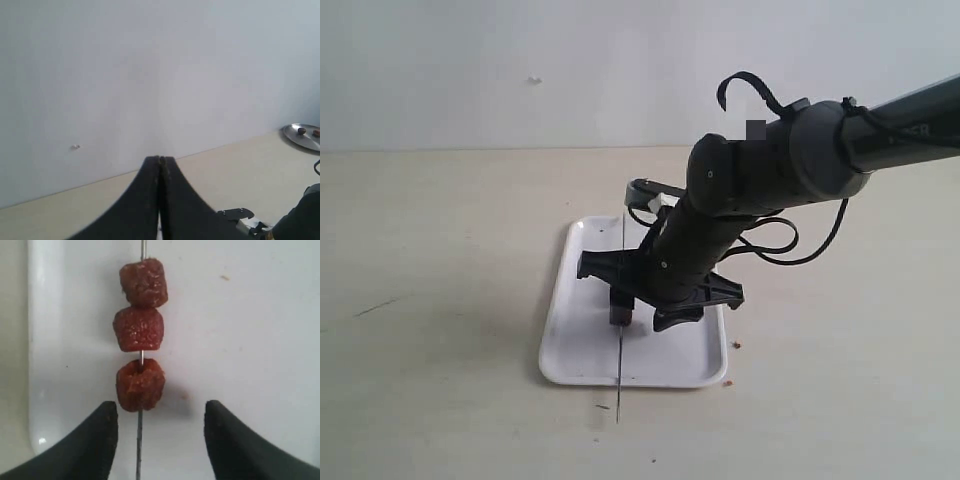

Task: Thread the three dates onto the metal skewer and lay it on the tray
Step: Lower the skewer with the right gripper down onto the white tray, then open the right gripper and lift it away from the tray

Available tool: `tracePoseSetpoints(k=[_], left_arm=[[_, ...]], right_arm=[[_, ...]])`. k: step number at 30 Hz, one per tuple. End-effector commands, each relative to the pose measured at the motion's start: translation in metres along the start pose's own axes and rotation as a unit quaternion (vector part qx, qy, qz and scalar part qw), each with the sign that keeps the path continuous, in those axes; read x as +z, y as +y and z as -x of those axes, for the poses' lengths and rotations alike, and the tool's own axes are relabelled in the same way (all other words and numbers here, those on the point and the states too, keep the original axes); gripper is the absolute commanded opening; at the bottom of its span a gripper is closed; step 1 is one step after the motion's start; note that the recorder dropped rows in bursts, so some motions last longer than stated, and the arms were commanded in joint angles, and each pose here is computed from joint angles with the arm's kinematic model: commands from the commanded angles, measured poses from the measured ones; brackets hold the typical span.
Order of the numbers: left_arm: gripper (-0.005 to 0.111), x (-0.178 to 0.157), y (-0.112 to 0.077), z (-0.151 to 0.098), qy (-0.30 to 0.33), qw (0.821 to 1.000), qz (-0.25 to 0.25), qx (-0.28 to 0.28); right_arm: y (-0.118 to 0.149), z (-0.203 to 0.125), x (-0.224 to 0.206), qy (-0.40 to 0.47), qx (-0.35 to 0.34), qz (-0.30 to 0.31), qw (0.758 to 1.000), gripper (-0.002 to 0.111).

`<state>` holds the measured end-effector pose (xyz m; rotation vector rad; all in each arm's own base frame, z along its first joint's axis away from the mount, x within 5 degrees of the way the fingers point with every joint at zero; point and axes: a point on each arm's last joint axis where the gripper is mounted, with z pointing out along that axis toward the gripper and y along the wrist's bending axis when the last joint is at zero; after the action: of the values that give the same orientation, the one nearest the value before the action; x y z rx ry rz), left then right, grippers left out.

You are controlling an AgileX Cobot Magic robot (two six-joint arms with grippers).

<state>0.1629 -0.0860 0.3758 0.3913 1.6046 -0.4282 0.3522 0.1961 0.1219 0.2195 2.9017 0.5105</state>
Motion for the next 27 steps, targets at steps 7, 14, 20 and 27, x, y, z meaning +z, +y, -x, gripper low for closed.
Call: tracePoseSetpoints(k=[7, 14, 20, 27], left_arm=[[0.0, -0.001, 0.0, -0.001, 0.002, 1.0, -0.001, -0.003], [0.0, -0.02, 0.018, -0.019, -0.063, 0.993, 0.099, -0.026], [0.0, -0.043, 0.025, -0.05, -0.074, 0.988, 0.135, -0.027], [0.0, -0.073, 0.025, -0.078, -0.095, 0.985, 0.144, -0.019]], right_arm=[[0.002, 0.003, -0.005, -0.017, -0.031, -0.004, 0.999, 0.073], [0.007, 0.005, -0.046, -0.042, -0.136, -0.026, 0.989, 0.049], [0.011, 0.002, -0.097, -0.129, -0.227, -0.015, 0.965, 0.018], [-0.005, -0.032, -0.158, -0.31, -0.268, 0.039, 0.911, 0.0]])
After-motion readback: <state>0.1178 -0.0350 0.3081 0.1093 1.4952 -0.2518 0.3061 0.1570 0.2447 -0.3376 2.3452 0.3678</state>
